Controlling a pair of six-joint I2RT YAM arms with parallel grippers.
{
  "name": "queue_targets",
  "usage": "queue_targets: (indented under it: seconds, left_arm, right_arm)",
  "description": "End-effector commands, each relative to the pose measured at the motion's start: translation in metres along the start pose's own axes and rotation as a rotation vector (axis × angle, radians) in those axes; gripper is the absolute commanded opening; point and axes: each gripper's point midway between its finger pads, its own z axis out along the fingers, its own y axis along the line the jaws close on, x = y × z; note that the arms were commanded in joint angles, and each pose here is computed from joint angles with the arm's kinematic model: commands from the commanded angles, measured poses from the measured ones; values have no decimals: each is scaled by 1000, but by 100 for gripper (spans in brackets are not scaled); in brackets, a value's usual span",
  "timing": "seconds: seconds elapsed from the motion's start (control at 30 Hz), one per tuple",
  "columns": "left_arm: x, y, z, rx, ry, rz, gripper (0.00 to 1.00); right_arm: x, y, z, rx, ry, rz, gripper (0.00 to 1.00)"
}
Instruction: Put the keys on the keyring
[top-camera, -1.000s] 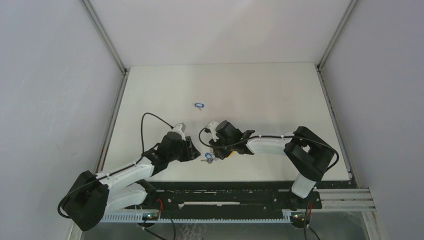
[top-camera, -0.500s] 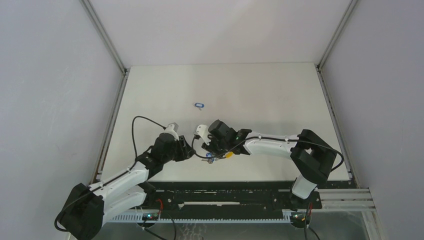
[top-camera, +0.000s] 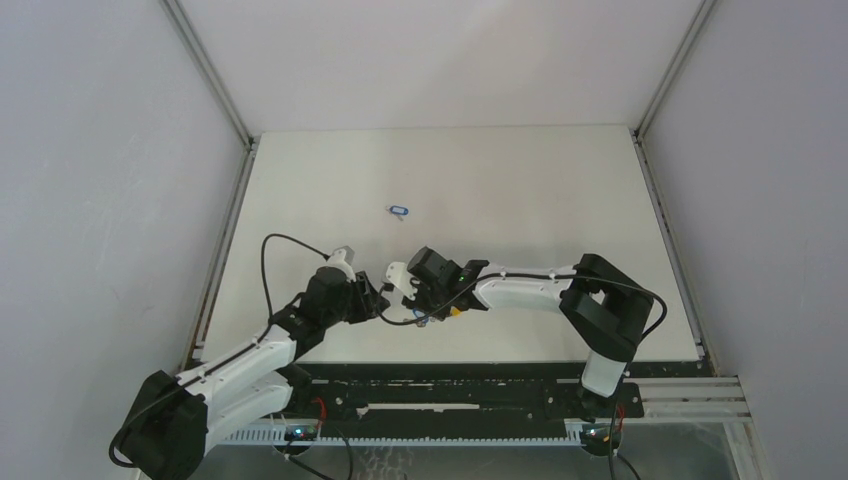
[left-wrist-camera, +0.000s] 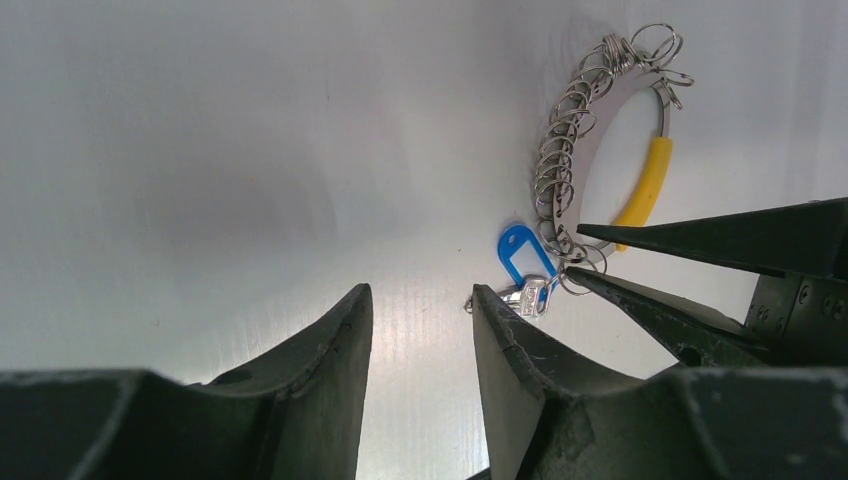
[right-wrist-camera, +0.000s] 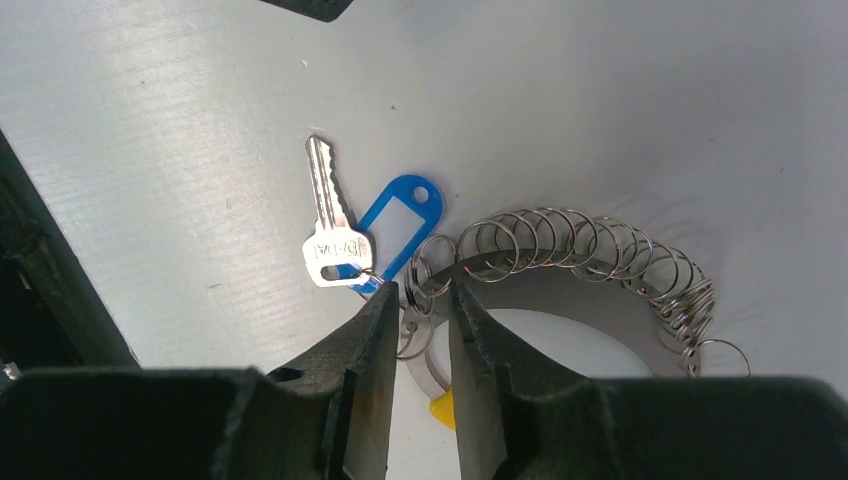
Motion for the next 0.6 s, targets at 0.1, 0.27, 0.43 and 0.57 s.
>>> queue_targets:
  seconds: [0.1, 0.27, 0.43, 0.57]
  left_arm:
    - [1, 1, 0, 15, -5, 20, 47]
    - [1, 0, 1, 18, 0, 20, 47]
    - [0, -1, -1, 26, -8, 25, 47]
    - [-7, -11, -3, 65, -26, 45, 47]
  right_arm:
    - [-16, -6, 0, 31, -23, -32, 20]
    - [-16, -6, -1, 37, -21, -34, 2]
    - [-19, -9, -13, 38, -34, -31, 0]
    - [-26, -10, -30, 36, -77, -28, 0]
